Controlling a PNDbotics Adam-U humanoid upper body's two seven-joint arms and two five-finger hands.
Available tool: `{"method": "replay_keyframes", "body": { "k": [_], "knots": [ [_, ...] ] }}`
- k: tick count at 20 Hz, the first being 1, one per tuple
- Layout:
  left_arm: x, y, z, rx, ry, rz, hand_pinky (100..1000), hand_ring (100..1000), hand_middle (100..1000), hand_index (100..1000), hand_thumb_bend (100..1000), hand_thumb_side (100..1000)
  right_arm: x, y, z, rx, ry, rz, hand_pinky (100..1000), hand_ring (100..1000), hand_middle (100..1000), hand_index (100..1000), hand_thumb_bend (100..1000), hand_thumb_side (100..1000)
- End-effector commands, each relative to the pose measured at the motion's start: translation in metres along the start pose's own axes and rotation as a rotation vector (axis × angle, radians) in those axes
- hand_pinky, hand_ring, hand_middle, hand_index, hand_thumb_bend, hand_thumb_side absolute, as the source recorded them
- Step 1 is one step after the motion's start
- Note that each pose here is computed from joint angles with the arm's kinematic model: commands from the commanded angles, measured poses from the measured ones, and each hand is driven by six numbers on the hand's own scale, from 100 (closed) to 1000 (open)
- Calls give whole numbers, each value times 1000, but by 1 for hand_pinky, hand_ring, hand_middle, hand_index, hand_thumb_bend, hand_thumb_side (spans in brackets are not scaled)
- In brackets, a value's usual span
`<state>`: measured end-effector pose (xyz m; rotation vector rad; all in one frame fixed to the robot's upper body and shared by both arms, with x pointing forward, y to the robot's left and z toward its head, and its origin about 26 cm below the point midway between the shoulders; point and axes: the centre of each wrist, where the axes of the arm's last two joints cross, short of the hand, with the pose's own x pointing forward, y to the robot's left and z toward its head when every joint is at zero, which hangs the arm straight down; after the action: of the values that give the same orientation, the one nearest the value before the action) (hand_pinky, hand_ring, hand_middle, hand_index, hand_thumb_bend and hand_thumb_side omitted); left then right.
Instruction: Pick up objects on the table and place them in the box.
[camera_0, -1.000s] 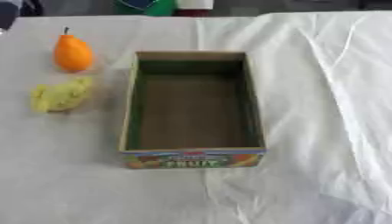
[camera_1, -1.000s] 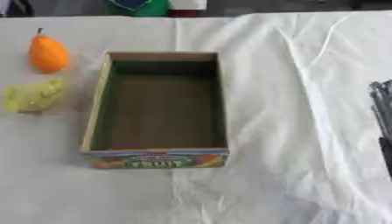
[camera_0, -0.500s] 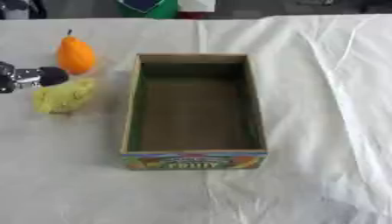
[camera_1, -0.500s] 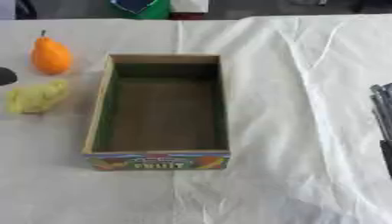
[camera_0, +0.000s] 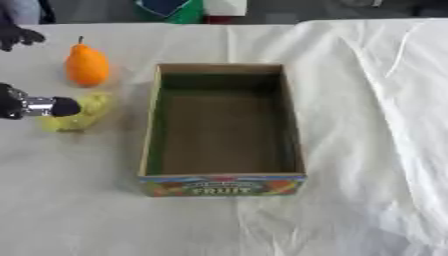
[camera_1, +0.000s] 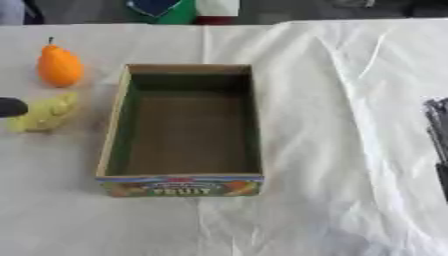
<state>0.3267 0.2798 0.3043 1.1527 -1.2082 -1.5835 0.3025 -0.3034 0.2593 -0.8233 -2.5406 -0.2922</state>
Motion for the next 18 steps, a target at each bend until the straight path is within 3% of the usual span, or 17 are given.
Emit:
{"method": "replay_keyframes", "body": {
  "k": [1,6,13,18],
  "knots": [
    [-6,4,-4,-18,-11,35,681,821,846,984,714,905,7,-3,-6,7,-32,-3,622,658,546,686,100,600],
    [-8,-2,-16,-56,-26,87,680,834,862,987,697,859,6,-3,-5,7,-27,-3,622,659,546,687,100,600],
    [-13,-16,-37,-119,-10,84,690,845,878,993,762,833,6,-3,-4,10,-22,-4,623,659,546,687,100,602],
    [-15,-26,-51,-139,19,57,685,844,875,990,674,723,6,-2,-3,15,-17,-7,623,660,545,687,100,602]
  ]
}}
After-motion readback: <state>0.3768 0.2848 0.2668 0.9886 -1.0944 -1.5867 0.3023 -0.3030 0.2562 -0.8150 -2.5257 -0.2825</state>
